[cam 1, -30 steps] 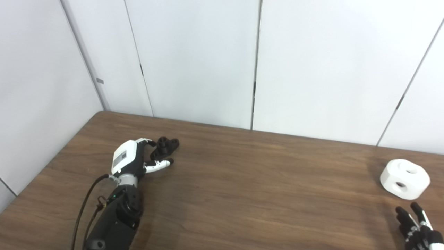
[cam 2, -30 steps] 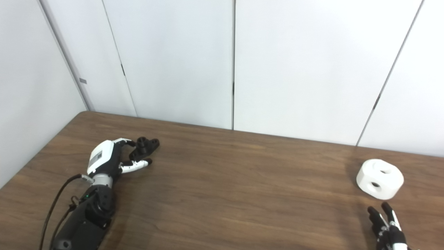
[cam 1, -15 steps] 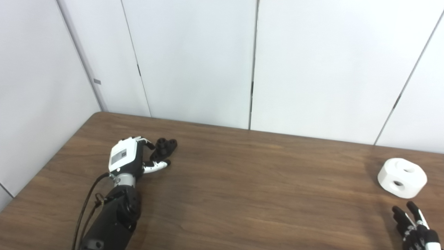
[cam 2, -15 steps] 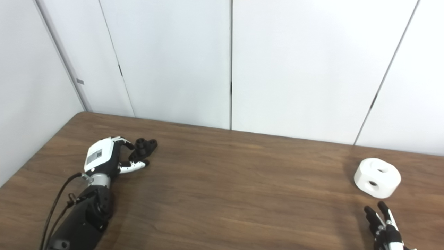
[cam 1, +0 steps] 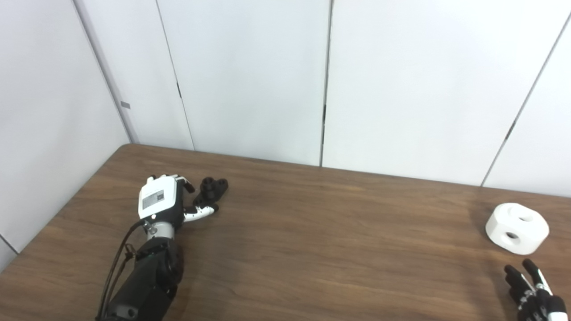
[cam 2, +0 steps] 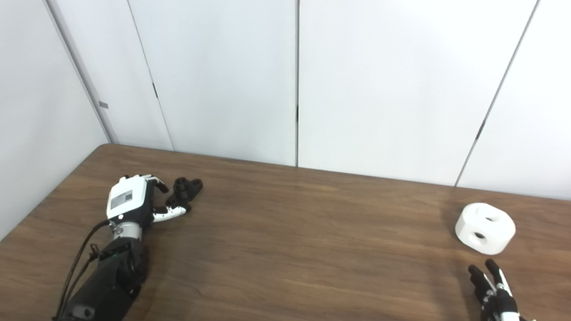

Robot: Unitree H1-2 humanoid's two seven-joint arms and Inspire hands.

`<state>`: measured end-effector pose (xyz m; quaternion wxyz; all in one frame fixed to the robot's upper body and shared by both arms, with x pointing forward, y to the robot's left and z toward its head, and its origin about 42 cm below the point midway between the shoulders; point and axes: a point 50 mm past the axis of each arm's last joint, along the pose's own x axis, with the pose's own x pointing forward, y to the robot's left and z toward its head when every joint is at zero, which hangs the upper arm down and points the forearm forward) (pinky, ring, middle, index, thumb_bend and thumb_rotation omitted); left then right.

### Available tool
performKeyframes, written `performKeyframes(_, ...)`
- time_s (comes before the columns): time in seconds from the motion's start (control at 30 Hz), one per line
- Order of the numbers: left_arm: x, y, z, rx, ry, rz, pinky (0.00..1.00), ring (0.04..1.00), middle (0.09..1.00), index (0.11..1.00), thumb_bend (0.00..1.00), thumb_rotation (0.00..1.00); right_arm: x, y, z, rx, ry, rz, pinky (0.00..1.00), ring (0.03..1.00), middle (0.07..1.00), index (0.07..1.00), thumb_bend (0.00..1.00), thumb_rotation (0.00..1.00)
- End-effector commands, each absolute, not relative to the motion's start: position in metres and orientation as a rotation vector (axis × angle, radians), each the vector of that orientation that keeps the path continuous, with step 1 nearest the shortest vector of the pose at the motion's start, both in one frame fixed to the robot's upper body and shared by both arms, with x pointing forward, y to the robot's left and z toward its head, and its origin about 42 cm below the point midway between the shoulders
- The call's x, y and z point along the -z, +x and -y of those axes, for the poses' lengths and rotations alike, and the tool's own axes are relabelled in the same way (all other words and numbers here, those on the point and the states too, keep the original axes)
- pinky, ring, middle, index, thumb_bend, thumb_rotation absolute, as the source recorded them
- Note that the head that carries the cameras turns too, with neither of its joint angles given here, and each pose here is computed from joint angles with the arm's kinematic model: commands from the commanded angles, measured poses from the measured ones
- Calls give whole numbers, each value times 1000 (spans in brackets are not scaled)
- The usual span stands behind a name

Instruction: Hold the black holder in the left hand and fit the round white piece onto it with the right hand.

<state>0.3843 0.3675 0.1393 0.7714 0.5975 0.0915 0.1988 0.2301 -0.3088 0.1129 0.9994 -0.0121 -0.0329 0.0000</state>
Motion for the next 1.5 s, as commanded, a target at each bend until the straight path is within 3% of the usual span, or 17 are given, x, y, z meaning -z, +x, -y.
performKeyframes(0.0,-157,395,-374,-477,1347,-148,1000,913,846,611,849,363,-99,221,306,-7,-7,19,994,958,921,980,590,1000)
performKeyframes(0.4,-155,397,-374,-464,1336,-141,1000,911,840,593,836,360,-99,220,306,-10,-6,16,1000,962,920,974,590,1000)
performKeyframes(0.63,-157,397,-372,-458,1302,-112,1000,906,819,560,815,293,-101,219,306,-8,-16,9,987,958,921,981,586,1000)
performKeyframes(0.67,-157,397,-372,-457,1297,-110,1000,906,818,526,672,190,-101,218,306,-7,-15,9,989,958,920,979,584,1000)
performKeyframes(0.7,-157,397,-372,-455,1295,-108,1000,907,817,508,599,137,-101,218,306,-7,-18,10,990,958,920,978,583,1000)
performKeyframes(0.77,-157,397,-371,-455,1286,-100,1000,902,804,491,540,88,-101,218,306,-4,-22,12,972,954,917,973,582,1000)
performKeyframes(0.97,-155,396,-373,-448,1268,-74,998,878,770,483,525,62,-100,219,306,10,-24,19,887,924,898,946,578,1000)
performKeyframes(1.47,-153,394,-378,-449,1254,-72,938,854,752,483,524,55,-100,219,305,7,-36,31,877,922,897,939,592,1000)
